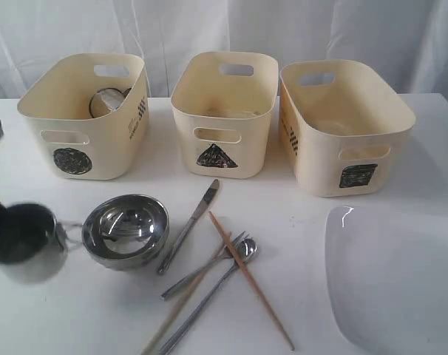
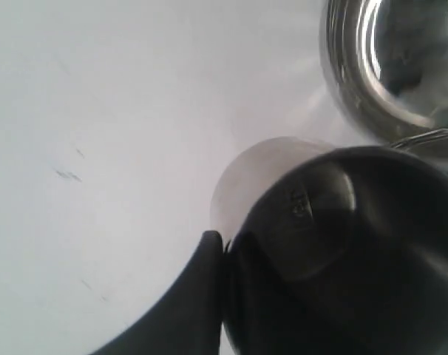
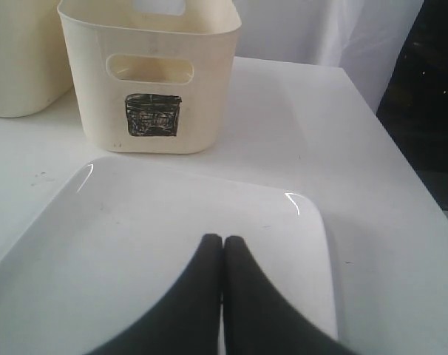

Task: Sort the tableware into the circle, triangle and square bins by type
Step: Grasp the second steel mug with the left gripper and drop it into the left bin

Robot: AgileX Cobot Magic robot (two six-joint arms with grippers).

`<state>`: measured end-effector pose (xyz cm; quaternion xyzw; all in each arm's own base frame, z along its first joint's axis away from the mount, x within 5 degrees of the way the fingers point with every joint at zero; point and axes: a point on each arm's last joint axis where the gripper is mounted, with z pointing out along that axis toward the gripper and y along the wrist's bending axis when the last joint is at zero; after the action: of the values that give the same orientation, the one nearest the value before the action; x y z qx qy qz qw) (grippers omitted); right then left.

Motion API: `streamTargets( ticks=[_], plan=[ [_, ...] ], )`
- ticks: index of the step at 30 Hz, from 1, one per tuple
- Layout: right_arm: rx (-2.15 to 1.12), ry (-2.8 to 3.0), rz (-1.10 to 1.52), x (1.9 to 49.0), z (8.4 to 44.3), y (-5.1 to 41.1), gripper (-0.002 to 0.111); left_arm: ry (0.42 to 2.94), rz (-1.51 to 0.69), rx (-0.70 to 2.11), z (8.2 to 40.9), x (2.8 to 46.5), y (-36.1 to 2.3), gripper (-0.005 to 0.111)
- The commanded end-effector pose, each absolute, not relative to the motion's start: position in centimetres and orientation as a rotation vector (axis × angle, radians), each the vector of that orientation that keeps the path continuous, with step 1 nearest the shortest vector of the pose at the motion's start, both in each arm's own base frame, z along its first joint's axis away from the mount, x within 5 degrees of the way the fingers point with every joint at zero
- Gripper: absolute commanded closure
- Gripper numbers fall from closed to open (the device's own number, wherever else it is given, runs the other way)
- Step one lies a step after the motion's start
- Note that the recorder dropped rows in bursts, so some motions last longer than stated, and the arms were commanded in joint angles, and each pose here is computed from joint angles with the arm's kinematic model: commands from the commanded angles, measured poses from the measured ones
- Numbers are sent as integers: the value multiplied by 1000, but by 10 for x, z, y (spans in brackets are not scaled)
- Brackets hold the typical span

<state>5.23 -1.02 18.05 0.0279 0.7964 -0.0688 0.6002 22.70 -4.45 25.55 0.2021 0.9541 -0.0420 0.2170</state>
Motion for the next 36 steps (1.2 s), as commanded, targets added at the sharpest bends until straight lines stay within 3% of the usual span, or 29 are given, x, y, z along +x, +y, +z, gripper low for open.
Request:
streamTargets(
  ticks=[1,5,7,10,15,18,22,26,29,36],
  plan=[
    [65,1837,-169,52,182,-11,108,2348,-75,490,343,223,-42,107],
    [65,1837,-169,52,182,-11,108,2061,-40,432,404,228,-42,107],
    [65,1837,-169,52,182,-11,108,1946,-8,415,415,241,-42,107],
    [65,1837,-169,52,182,-11,108,1772,52,393,410,282,-46,107],
    [65,1837,-169,52,182,-11,108,1617,108,332,358,366,-54,107],
    [65,1837,-169,52,182,-11,108,1717,102,356,325,397,-59,105],
    [65,1837,-169,52,182,-11,108,1891,57,377,296,420,-65,86],
    [65,1837,-169,52,182,-11,108,1962,20,367,302,425,-67,56],
    [65,1837,-169,52,182,-11,108,2015,5,387,315,423,-68,41],
    [65,1837,-169,52,182,-11,108,2202,-45,444,357,384,-65,43]
  ],
)
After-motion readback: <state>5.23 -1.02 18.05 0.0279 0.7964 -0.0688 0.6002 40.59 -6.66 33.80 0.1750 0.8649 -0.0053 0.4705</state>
